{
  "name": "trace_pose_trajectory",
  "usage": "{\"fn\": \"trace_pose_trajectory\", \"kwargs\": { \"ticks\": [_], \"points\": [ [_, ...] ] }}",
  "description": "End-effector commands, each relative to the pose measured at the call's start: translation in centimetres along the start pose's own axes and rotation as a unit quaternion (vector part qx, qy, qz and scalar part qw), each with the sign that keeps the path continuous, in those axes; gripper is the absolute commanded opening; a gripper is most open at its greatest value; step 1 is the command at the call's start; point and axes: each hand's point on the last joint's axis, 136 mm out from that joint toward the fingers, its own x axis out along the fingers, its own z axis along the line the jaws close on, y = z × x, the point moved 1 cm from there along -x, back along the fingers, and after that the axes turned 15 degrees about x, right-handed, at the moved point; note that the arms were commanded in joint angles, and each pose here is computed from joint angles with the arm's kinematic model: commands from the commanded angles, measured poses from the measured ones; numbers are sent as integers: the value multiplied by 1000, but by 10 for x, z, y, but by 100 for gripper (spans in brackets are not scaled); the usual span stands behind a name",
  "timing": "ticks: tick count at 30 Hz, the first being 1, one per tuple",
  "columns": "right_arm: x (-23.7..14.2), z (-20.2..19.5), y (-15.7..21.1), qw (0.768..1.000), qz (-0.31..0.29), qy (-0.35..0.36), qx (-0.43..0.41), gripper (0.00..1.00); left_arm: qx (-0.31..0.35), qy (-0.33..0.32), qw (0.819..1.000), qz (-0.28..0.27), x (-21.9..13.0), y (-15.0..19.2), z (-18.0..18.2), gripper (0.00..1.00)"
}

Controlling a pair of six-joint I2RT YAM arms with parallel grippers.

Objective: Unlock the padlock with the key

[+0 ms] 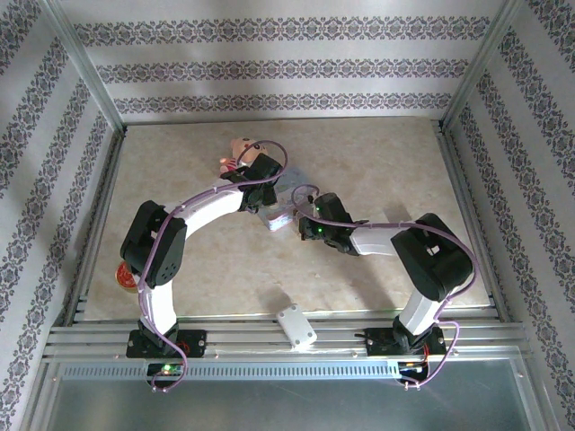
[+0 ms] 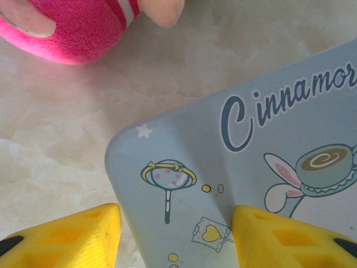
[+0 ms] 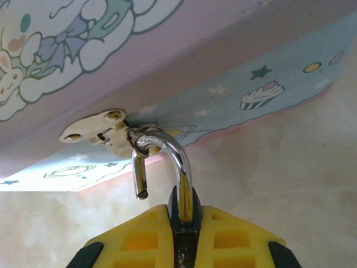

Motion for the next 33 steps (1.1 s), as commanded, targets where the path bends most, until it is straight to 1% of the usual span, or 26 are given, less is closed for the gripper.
{"fn": "trace_pose_trajectory", "kwargs": {
  "ticks": [1,12,15,20,25,33],
  "points": [
    [-5,-16,-15,997,-46,64,-27,0,12,-69,995,73,19,41,41,54],
    [-6,-5,-26,992,-107,59,-34,0,9,-60,995,72,21,42,39,51],
    [-11,-3,-30,991,-120,51,-20,0,11,-62,995,74,21,44,39,49],
    [-10,0,-32,994,-105,29,31,0,10,-63,995,77,22,46,41,49],
    [-10,-3,-32,991,-95,6,93,0,8,-60,995,79,23,48,40,48],
    [-12,14,-42,989,-74,-48,120,0,5,-52,995,85,29,53,37,49]
  ]
}}
